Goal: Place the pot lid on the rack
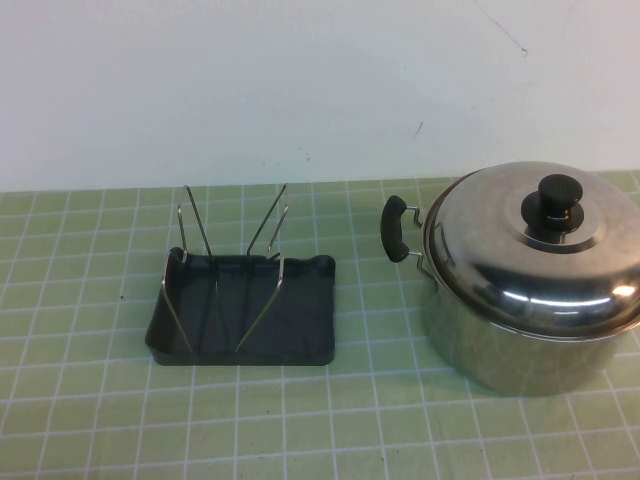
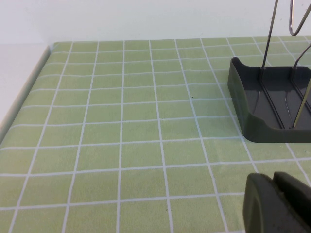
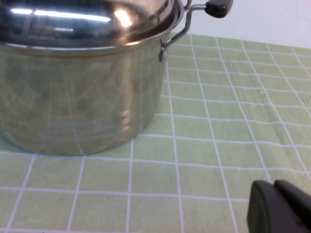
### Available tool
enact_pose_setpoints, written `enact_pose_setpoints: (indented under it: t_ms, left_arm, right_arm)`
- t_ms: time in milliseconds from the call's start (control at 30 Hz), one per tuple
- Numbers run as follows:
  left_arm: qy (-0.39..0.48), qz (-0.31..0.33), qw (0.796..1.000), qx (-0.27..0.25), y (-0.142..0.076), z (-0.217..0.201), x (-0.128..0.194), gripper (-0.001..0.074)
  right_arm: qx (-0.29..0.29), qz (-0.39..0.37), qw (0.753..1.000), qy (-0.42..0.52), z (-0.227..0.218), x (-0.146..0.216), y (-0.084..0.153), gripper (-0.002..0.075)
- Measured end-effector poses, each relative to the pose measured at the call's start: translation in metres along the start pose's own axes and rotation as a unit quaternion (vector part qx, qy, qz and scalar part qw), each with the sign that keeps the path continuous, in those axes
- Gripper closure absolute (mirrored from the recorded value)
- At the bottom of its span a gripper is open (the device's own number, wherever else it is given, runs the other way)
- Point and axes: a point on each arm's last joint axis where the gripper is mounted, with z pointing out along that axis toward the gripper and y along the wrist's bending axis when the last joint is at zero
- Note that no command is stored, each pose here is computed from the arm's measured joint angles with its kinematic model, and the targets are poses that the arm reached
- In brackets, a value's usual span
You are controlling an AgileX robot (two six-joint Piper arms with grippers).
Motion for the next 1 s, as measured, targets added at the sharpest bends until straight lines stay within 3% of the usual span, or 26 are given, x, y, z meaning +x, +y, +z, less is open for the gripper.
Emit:
enact_pose_setpoints:
  t_ms: [267, 433, 533, 767, 1000]
  left_arm:
    - [0.000, 0.000, 1.000, 0.000, 0.000, 0.000, 0.000, 0.0738]
    - [0.000, 0.000, 1.000, 0.000, 0.000, 0.000, 0.000, 0.0738]
    - [0.000, 0.000, 1.000, 0.000, 0.000, 0.000, 0.000, 0.0738]
    - [0.000, 0.000, 1.000, 0.000, 0.000, 0.000, 0.000, 0.0738]
    - [0.000, 0.000, 1.000, 0.000, 0.000, 0.000, 0.000, 0.0738]
  right_arm:
    - [-0.002, 0.002, 1.000, 0.000, 0.000, 0.000, 0.000, 0.0727]
    - [-0.028, 0.050, 0.998, 0.032, -0.006, -0.004, 0.004, 0.0727]
    - [-0.025, 0.042, 0.999, 0.007, -0.025, -0.035, -0.001, 0.0727]
    - [0.007, 0.020, 0.988, -0.155, -0.093, -0.120, -0.016, 0.0727]
    - [0.011, 0.019, 0.983, -0.181, -0.103, -0.131, -0.018, 0.0727]
